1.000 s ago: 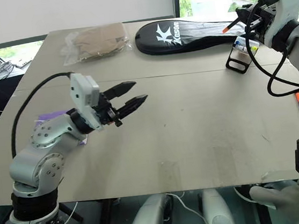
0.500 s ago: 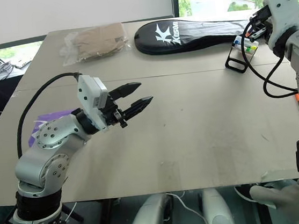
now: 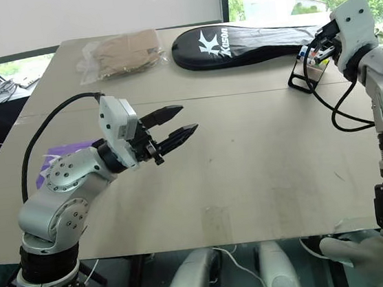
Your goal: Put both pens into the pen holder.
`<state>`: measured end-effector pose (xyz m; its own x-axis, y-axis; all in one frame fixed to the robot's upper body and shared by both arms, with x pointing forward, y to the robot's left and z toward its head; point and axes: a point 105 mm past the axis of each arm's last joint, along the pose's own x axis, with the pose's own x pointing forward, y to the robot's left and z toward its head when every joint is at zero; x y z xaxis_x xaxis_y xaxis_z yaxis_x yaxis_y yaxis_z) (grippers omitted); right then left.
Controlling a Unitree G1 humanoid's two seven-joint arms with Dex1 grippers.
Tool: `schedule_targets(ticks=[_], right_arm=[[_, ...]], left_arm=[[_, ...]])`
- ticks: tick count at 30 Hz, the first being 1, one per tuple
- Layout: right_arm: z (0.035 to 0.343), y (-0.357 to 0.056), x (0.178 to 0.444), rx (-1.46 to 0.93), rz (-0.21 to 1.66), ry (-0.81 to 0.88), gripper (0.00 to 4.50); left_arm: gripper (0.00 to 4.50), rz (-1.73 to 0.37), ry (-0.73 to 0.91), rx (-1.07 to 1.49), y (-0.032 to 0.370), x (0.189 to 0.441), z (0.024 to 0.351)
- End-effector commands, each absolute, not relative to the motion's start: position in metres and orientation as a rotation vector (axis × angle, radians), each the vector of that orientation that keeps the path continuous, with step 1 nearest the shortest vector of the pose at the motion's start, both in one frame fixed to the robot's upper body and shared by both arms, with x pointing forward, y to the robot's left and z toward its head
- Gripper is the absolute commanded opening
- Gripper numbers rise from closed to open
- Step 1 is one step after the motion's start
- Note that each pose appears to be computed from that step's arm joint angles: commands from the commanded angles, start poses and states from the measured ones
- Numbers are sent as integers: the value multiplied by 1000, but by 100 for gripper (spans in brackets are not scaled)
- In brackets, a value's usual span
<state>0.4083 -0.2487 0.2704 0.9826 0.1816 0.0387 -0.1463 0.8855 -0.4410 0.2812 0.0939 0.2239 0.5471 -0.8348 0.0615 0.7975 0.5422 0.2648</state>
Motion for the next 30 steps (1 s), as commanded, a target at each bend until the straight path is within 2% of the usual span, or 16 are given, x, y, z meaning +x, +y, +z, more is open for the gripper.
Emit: schedule_targets(ticks=[1,3,5,6,8,12,16,18,20,21,23,26,30], right_arm=[[278,-251,414,-490,134,-129,8],[273,-250,419,-499,137,-134,8],[269,-249,424,-517,138,-139,109],[269,-249,425,-528,137,-146,125],[272,-248,424,-533,134,-168,200],[280,-245,416,-528,175,-218,389],[286,-227,394,-455,332,-276,389],[278,-215,376,-445,458,-254,389],[268,-207,362,-399,513,-231,443],[263,-202,356,-361,531,-221,449],[242,-188,339,-380,598,-191,449],[206,-177,314,-356,660,-112,450],[162,-184,272,-337,757,34,450]], left_arm=[[266,-991,-244,230,90,275,236],[266,-986,-241,230,92,275,235],[266,-980,-239,231,93,276,234],[266,-977,-238,230,94,276,233],[266,-974,-239,229,94,275,233],[266,-990,-245,203,91,270,234],[266,-1013,-245,153,87,266,236],[266,-1005,-243,146,88,267,236],[266,-993,-228,127,91,269,233],[266,-989,-220,117,92,270,232],[266,-958,-206,96,98,272,228],[343,-890,-162,82,110,271,218],[343,-769,-45,26,134,258,190]])
